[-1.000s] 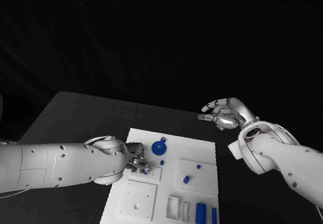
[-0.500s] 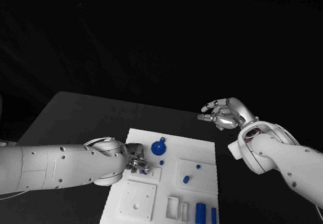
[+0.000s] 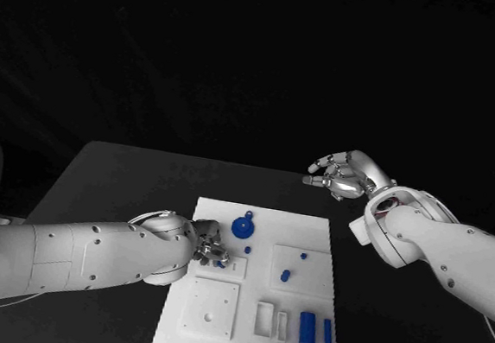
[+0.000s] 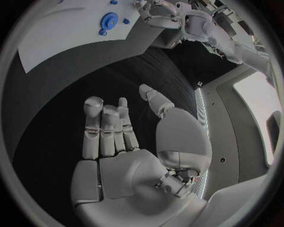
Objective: Assemble the parts on the task board
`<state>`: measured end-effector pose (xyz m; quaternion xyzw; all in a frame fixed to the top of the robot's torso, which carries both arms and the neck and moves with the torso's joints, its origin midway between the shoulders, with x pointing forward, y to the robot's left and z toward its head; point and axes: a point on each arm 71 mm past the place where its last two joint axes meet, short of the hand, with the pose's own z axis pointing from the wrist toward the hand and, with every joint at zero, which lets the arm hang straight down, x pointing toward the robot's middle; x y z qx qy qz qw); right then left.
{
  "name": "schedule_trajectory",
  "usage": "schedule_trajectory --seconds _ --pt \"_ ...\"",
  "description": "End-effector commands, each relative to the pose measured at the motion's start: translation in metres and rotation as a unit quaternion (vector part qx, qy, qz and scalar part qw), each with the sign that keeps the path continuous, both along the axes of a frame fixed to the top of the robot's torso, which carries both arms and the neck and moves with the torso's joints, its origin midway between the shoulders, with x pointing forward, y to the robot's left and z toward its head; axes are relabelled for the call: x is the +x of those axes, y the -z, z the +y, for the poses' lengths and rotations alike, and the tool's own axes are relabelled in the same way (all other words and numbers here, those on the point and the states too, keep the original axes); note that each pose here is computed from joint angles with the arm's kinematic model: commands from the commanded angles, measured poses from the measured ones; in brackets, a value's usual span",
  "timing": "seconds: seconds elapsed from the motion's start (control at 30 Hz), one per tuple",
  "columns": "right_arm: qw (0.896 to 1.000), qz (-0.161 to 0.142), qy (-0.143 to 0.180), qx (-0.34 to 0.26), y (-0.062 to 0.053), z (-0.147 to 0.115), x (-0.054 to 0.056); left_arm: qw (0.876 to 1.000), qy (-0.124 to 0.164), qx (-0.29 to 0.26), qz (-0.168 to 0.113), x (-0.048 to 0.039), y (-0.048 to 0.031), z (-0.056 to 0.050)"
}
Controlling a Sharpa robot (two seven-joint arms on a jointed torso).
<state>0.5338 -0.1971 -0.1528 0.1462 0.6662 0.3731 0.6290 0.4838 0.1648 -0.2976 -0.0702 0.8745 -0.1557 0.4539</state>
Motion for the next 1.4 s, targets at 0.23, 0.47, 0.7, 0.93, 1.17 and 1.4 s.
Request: schedule_trajectory --seconds 0.23,0.47,0.7,0.93,1.17,1.4 --pt "1.000 0.005 -0.008 -0.002 0.001 0.002 -0.001 1.000 0.008 0.008 -0.001 0.0010 0.0007 -0.002" --pt "1.000 0.005 -0.008 -0.002 0.001 0.001 -0.001 1.000 0.012 0.008 0.002 -0.0001 0.0012 -0.004" --pt "1.000 0.006 -0.008 -0.002 0.001 0.001 0.000 1.000 0.017 0.007 0.004 -0.0010 0.0013 -0.006" --pt "1.000 0.007 -0.009 -0.003 0.001 0.002 0.000 1.000 0.019 0.004 0.003 -0.0010 0.0010 -0.009" --pt "1.000 0.007 -0.009 -0.003 0.001 0.002 0.000 1.000 0.020 0.004 0.002 -0.0006 0.0011 -0.010" --pt "1.000 0.007 -0.009 -0.003 0.001 0.003 0.000 1.000 0.024 0.006 0.007 -0.0010 0.0020 -0.012"
